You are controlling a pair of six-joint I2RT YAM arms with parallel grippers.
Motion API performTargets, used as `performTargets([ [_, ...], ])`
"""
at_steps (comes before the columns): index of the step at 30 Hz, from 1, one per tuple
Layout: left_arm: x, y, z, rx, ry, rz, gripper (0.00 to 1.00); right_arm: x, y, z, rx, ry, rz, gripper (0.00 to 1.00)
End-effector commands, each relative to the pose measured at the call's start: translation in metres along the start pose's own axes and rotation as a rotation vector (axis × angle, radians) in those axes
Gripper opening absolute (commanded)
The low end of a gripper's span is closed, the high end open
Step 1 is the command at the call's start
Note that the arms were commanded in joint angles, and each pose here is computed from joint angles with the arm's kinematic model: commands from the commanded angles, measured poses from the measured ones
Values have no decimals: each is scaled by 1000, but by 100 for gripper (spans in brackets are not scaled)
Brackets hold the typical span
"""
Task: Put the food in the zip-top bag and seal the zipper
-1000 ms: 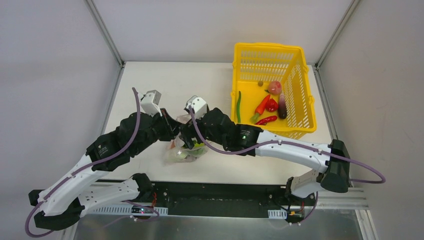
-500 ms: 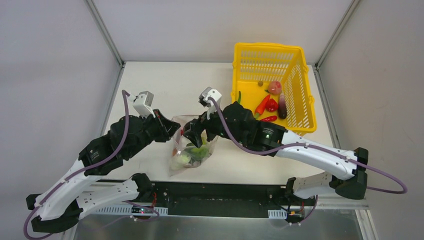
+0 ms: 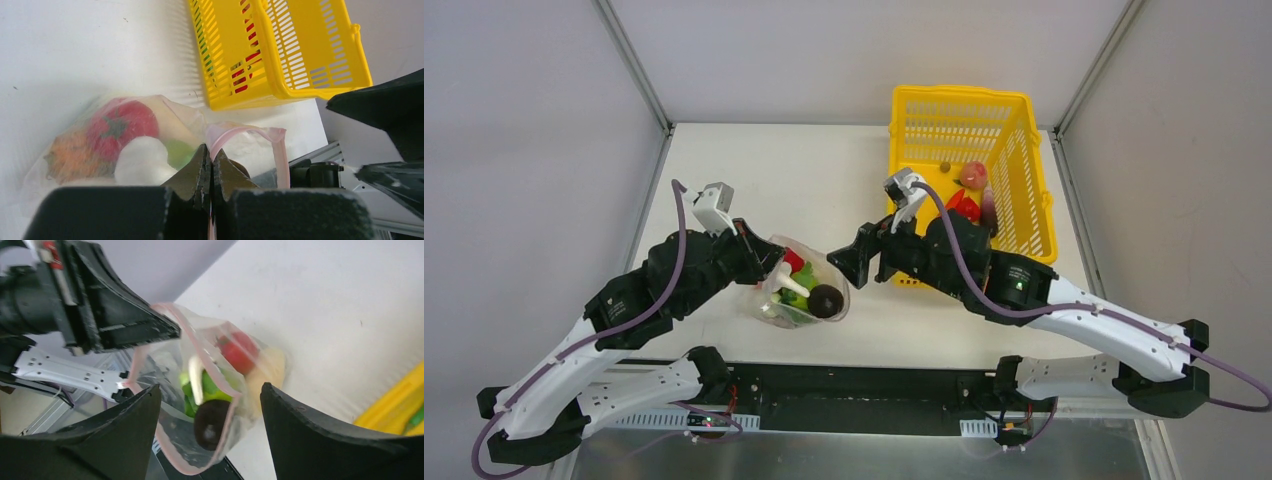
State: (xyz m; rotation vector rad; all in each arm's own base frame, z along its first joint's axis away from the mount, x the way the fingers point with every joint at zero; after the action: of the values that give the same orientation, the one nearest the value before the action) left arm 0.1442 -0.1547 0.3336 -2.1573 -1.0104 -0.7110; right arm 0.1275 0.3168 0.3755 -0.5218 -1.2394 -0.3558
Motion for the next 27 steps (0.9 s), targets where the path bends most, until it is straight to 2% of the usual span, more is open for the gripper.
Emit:
performTargets([
  [1,15,1,-13,-46,-33,-67,0,-51,-9,-24,-139,77,157,75],
  [5,13,4,-14,-42,-32,-60,0,-72,-9,-18,-116,126,242,69],
  [8,12,5,-14,-42,-32,-54,0,-83,-5,-10,-67,162,277,58],
  [10,12,5,-14,-41,-34,-56,0,-86,-2,-10,-73,166,290,41],
  [12,12,5,-13,-38,-34,-58,0,-85,0,-10,-82,160,292,32],
  [13,12,5,-13,-36,-32,-58,0,-82,2,-11,-88,155,282,24],
  [17,11,4,-14,-37,0,-36,0,-59,11,-16,-126,105,188,0],
  [21,9,-4,-21,-74,80,26,0,-24,24,-24,-194,44,63,0],
  [23,8,-11,-28,-101,141,84,0,-2,26,-21,-177,38,10,0],
  [25,6,-20,-36,-128,209,167,6,19,29,-19,-131,41,-59,0],
  [27,2,-23,-40,-141,268,235,8,31,38,-32,-92,69,-58,0],
])
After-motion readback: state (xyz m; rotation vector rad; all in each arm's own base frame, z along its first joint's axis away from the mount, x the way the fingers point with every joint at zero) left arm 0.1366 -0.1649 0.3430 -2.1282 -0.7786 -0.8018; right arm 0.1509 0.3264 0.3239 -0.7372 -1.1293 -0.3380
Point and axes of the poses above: each gripper's point midway between its finger pads, its own y axis out along the fingers, its own z axis along the line the jaws close on, x = y × z, the point moved 3 cm from there along -y, back along the fingers, and after that the axes turned 8 degrees about -y, right-handed, at the moved point
